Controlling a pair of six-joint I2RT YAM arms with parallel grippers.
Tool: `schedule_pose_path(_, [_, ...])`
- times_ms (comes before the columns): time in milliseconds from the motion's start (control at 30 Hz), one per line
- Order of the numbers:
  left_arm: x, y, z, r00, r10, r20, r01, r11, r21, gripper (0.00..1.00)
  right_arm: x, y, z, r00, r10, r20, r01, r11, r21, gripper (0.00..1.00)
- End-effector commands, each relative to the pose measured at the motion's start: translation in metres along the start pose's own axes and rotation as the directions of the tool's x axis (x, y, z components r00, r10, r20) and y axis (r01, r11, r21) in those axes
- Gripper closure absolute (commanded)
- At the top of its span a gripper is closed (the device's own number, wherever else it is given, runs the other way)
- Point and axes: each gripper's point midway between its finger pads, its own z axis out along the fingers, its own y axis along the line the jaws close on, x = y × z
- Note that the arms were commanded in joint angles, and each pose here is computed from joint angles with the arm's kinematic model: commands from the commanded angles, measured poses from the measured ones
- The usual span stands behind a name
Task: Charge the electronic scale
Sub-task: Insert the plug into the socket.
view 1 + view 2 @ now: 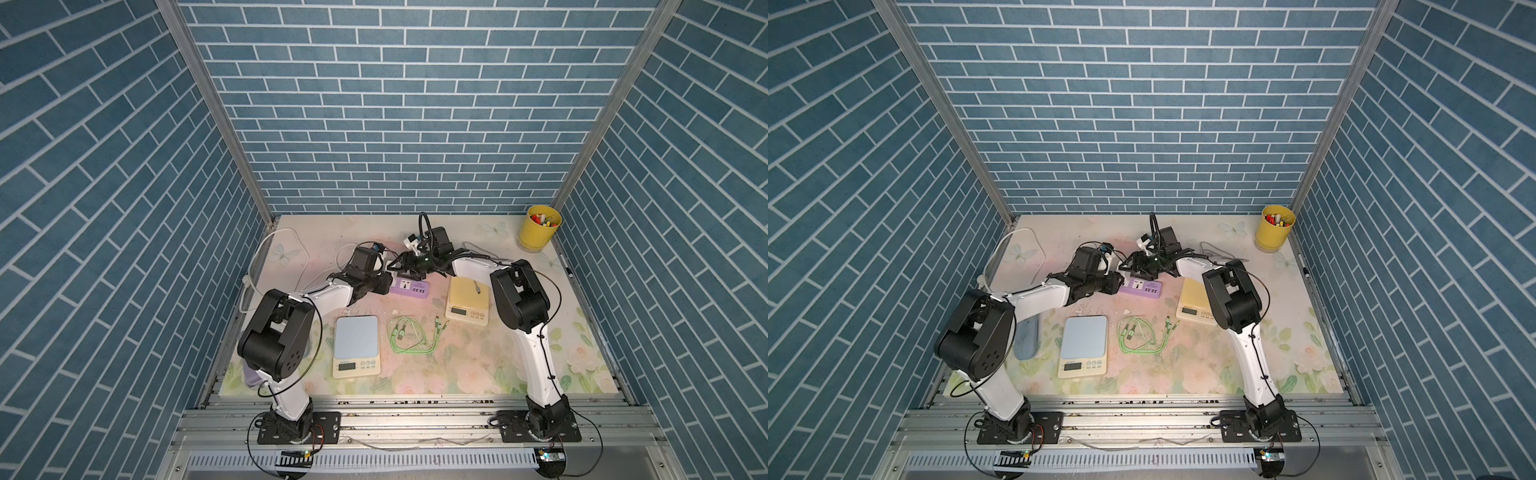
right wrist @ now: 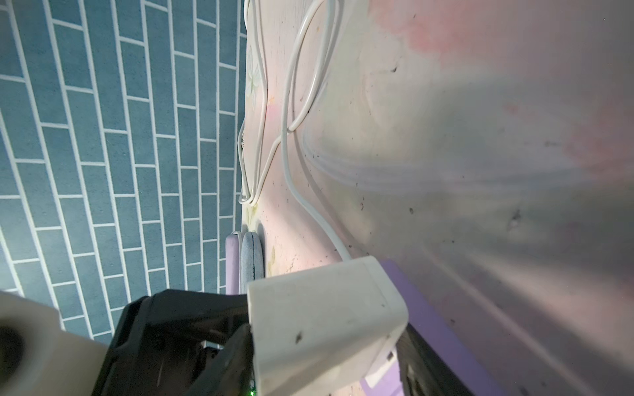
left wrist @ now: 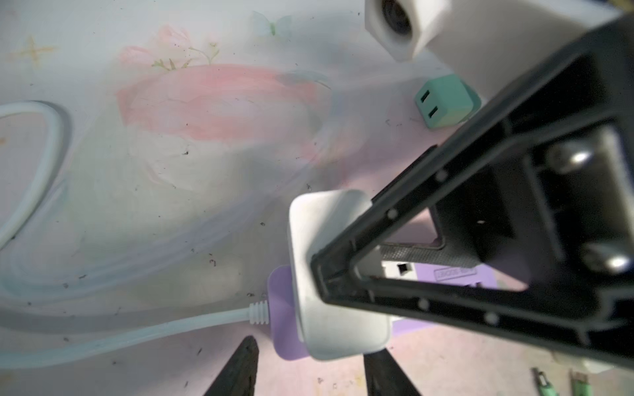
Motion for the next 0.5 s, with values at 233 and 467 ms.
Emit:
schedule_pose_path(233, [-0.004,-0.011,0.018,1.0,-0.004,-0.025,0.005,0.999,0.044,0.64,0.03,-0.08,0.008,0.984,0.176,-0.005,-0.171,0.959,0.225,0.31])
schedule_pose_path(467, [0.006,0.0,0.029,0.997,-0.028,-0.069,0.027,1.0,-0.013,0.71,0.024,-0.068,0.001,0.99,0.139,-0.003,-0.134,0.963,0.235,0.27])
